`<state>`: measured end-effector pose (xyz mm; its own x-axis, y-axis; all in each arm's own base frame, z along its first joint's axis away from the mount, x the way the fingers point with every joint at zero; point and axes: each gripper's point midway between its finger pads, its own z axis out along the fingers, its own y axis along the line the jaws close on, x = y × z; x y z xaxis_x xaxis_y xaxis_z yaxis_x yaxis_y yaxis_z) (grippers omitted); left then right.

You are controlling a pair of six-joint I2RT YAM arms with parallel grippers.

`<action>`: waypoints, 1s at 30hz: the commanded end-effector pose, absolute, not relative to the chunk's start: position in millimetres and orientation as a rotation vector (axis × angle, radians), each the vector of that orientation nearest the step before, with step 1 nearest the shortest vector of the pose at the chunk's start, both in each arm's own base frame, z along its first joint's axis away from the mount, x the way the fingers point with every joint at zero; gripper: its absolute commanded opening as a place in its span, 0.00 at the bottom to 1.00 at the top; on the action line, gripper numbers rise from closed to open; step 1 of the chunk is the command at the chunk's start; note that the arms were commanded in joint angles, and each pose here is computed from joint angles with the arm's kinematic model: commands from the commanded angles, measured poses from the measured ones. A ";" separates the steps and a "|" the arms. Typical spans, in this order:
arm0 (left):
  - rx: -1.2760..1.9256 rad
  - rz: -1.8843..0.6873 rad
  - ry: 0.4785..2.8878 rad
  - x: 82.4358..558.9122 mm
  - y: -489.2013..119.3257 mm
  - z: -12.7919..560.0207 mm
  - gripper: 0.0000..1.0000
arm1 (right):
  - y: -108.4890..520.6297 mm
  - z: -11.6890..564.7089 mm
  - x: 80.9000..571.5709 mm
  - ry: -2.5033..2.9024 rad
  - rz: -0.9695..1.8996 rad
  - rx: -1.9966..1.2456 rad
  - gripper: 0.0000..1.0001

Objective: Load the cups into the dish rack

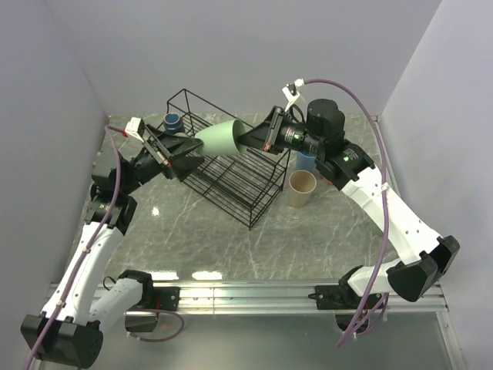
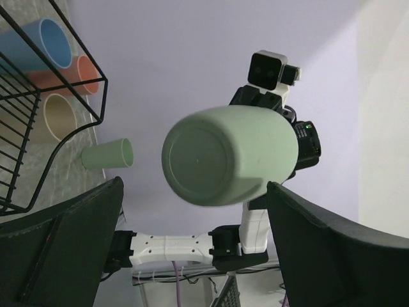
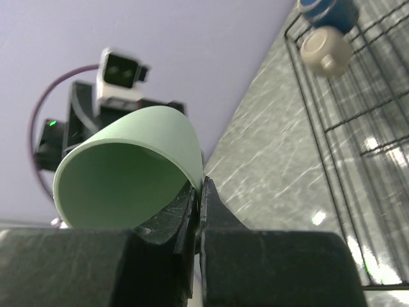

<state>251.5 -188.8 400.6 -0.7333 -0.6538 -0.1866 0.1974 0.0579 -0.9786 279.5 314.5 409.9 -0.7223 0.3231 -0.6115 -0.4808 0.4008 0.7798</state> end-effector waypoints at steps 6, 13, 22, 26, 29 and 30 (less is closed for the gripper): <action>-0.284 -1.866 1.529 246.7 -202.1 442.0 0.99 | 322.7 429.4 259.3 1.839 1.581 -0.178 0.00; -0.177 -1.920 1.453 235.7 -209.3 460.2 0.86 | 324.5 422.4 265.6 1.830 1.598 -0.133 0.00; -0.145 -1.923 1.444 230.4 -210.0 462.8 0.54 | 331.7 415.5 272.9 1.848 1.636 -0.089 0.00; -0.146 -1.890 1.482 233.0 -211.3 460.7 0.29 | 330.8 411.7 277.7 1.864 1.595 -0.084 0.09; -0.156 -1.811 1.570 241.8 -212.6 452.9 0.23 | 323.6 408.3 282.6 1.896 1.492 -0.082 0.44; -0.156 -1.779 1.592 244.5 -212.1 451.5 0.20 | 318.7 408.0 284.9 1.902 1.451 -0.074 0.48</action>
<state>253.6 -210.9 432.0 -0.7519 -0.6067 -0.2580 0.3466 -0.0308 -0.9375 278.1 327.6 400.9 -0.7797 0.3544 -0.5161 -0.4335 0.2891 0.8535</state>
